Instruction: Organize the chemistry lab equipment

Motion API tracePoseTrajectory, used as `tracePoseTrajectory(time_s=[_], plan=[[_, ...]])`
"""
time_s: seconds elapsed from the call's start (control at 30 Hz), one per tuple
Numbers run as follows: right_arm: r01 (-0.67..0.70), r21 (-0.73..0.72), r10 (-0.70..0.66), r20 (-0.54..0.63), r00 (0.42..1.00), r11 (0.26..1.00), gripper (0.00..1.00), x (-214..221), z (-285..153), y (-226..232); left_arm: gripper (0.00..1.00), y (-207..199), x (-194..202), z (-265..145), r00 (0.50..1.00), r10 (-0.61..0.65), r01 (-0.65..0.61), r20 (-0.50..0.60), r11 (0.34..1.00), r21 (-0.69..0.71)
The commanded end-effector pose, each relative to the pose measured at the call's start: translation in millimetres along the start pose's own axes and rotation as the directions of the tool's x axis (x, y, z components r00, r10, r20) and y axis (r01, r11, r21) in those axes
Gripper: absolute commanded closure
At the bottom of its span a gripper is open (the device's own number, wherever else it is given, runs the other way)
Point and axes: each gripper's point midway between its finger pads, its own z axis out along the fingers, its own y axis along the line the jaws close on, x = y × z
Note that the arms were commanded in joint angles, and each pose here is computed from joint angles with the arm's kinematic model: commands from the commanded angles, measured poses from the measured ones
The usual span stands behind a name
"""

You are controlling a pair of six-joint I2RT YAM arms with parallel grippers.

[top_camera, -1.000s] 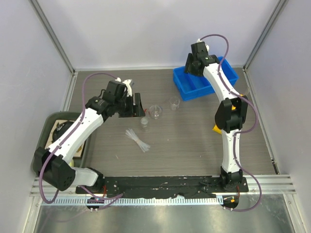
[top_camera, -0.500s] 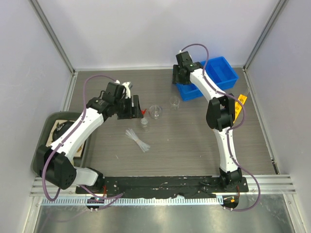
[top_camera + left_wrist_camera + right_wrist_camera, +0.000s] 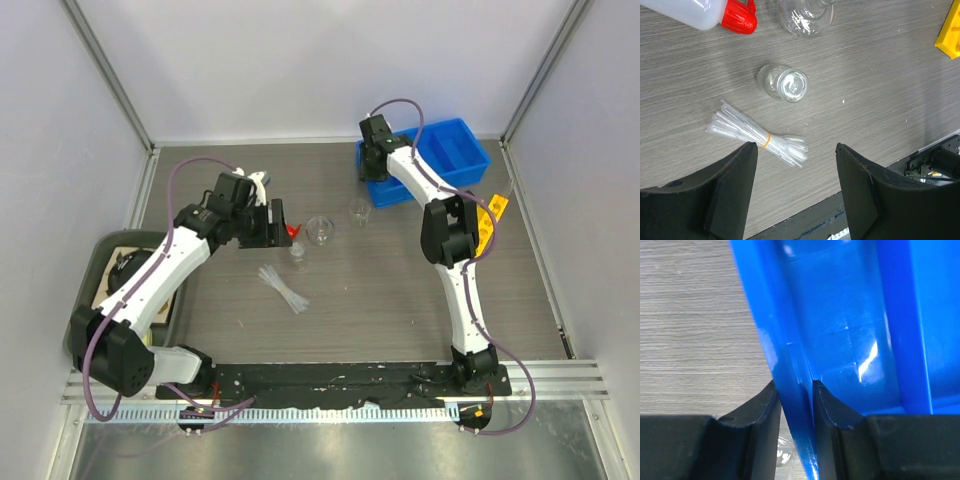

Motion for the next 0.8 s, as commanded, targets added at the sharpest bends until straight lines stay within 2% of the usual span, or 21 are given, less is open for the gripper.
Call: tracePoseTrajectory(time_s=[0.0,0.13,0.17,0.47,0.77], plan=[[-0.002,-0.019,0.003,0.034,0.999,1.000,0.73,-6,4,14,0.32,1,-2,-12,0.999,0.023,-0.023,0.032,1.000,0.008],[0.003,-0.024,-0.002,0.035,0.999,1.000,0.90,-4,12,23,0.32,1,0,-16,0.999,0.026,-0.026,0.033,1.000,0.005],[0.002,-0.025,-0.001,0.037,0.999,1.000,0.99,-4,14,25,0.32,2,0,-16,0.999,0.025,-0.025,0.032,1.000,0.003],[0.007,-0.061,-0.003,0.062,0.998,0.998,0.99,-8,34,47,0.32,4,2,-18,0.999,0.028,-0.027,0.035,1.000,-0.006],[-0.009,-0.152,0.025,0.100,0.995,0.988,0.99,-20,36,81,0.32,8,3,-21,0.999,0.034,-0.033,0.036,0.999,-0.020]])
